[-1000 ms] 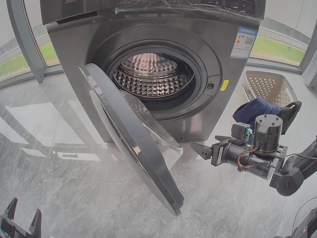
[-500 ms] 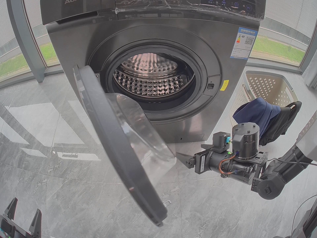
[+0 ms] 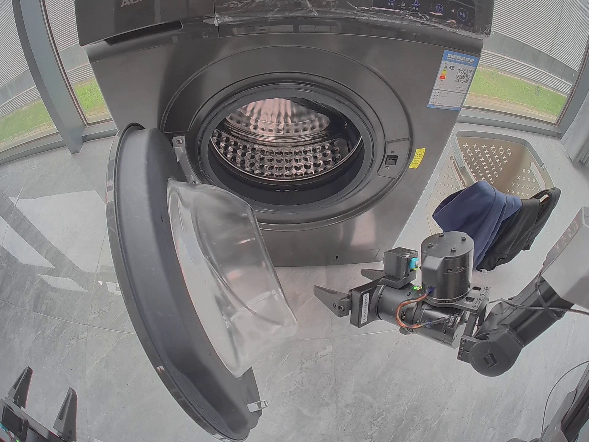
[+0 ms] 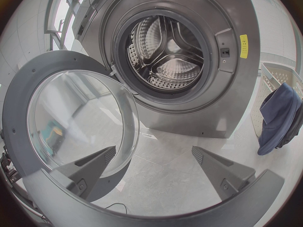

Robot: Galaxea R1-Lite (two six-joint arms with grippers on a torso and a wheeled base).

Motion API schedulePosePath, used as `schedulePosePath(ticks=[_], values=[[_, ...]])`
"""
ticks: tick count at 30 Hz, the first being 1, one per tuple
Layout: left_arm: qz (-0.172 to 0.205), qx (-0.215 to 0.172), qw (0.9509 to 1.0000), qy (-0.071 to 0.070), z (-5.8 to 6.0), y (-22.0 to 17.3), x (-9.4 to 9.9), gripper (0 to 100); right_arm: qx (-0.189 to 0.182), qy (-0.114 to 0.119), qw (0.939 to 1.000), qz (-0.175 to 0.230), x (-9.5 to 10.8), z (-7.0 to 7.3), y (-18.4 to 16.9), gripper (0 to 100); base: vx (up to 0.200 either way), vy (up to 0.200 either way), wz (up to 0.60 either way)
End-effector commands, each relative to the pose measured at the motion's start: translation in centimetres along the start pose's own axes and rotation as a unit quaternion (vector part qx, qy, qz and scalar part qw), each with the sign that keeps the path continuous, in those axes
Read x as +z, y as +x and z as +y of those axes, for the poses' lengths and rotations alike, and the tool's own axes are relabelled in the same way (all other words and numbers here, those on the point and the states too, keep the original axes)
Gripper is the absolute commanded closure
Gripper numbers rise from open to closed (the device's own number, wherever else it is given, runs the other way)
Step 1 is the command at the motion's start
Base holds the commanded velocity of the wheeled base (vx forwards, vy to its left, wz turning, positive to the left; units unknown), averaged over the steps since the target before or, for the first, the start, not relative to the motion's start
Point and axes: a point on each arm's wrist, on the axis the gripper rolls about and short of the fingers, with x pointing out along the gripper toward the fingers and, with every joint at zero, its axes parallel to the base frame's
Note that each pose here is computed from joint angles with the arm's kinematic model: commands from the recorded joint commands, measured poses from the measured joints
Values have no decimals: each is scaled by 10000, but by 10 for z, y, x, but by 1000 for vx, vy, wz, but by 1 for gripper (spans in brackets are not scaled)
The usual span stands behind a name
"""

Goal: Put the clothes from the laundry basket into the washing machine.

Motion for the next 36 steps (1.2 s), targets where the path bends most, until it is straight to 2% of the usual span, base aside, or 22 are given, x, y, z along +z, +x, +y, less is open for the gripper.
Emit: schedulePosePath(ticks=[1,4,14,25,32,36], values=[[7,4,10000,-1,0,0,-4,0,32,-26,10000,57,-5,3,14,0,-200,0,0],[7,4,10000,-1,0,0,-4,0,99,-62,9998,165,-14,7,21,0,-67,0,0],[7,4,10000,-1,0,0,-4,0,618,-138,9977,-251,-16,40,37,0,0,0,0],[7,4,10000,-1,0,0,-4,0,605,-95,9969,-495,-4,36,44,0,0,0,0],[7,4,10000,-1,0,0,-4,0,663,-109,9964,-514,-9,42,72,0,0,0,0],[7,4,10000,-1,0,0,-4,0,753,-121,9958,-502,-17,49,84,0,0,0,0]])
